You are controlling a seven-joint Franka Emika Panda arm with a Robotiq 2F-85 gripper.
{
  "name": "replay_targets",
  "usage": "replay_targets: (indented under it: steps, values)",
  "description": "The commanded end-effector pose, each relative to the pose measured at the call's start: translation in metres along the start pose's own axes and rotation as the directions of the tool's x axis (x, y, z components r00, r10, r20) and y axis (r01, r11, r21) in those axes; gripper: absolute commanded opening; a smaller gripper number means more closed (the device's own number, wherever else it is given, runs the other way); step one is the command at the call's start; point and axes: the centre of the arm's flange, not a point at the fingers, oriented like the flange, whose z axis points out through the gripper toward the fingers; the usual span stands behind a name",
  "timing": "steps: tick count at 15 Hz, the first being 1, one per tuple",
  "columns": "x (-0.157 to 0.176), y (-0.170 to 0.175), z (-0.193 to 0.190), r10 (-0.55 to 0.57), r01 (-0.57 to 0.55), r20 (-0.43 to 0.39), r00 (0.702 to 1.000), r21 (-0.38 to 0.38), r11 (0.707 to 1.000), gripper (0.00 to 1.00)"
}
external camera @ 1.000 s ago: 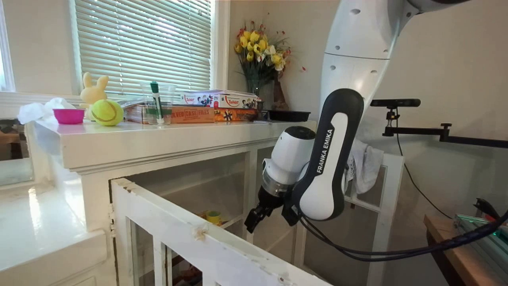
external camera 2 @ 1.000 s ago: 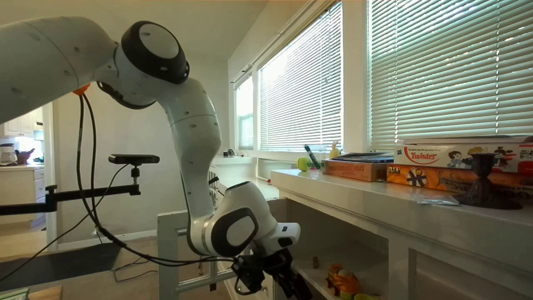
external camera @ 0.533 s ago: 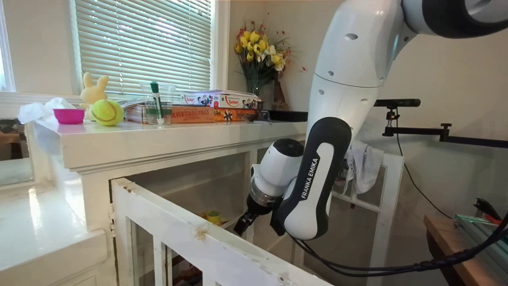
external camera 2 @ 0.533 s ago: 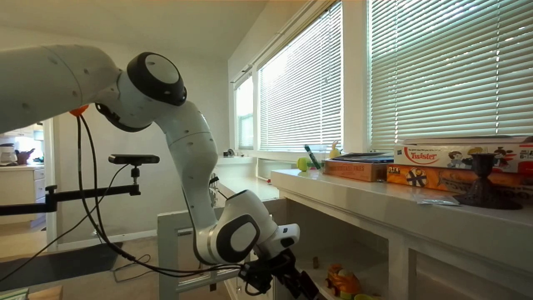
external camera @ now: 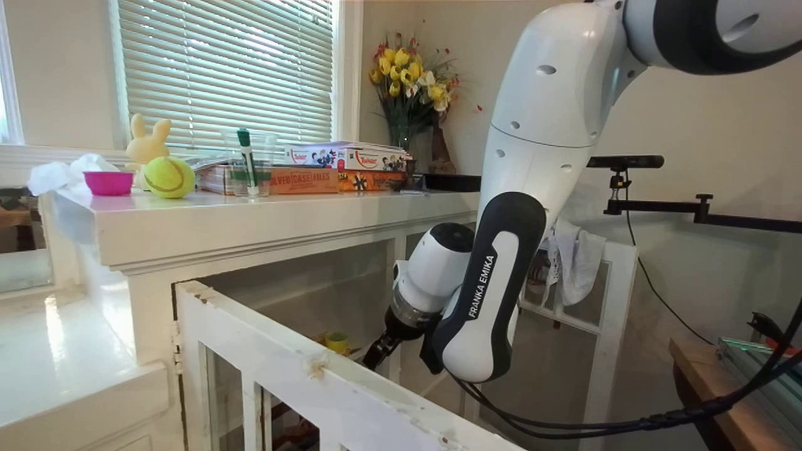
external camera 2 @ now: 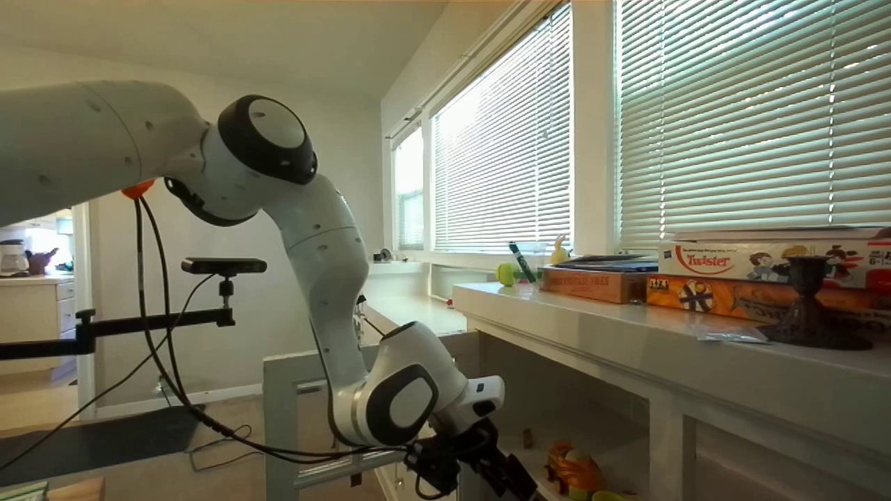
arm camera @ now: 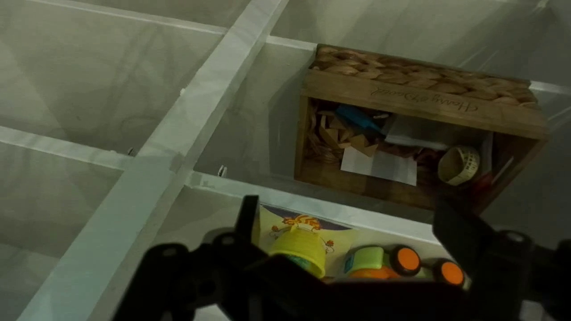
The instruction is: Place the yellow vessel on top of the cabinet.
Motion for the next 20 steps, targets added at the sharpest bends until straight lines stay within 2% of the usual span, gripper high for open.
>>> replay_targets:
  steps: [1,6,11,15,20]
  values:
    - [0.001,0.011,0.009,0.118,-0.114,-0.087,0.989,0.043,0.993,1.00]
    - [0.002,0.031,0.019,0.250,-0.238,-0.189,0.950,0.084,0.968,1.00]
    - [0.007,0.039,0.034,0.298,-0.280,-0.271,0.915,0.104,0.954,1.00]
    - [0.011,0.049,0.056,0.315,-0.302,-0.277,0.908,0.091,0.949,1.00]
    - [0.034,0.052,0.074,0.270,-0.256,-0.297,0.916,0.087,0.963,1.00]
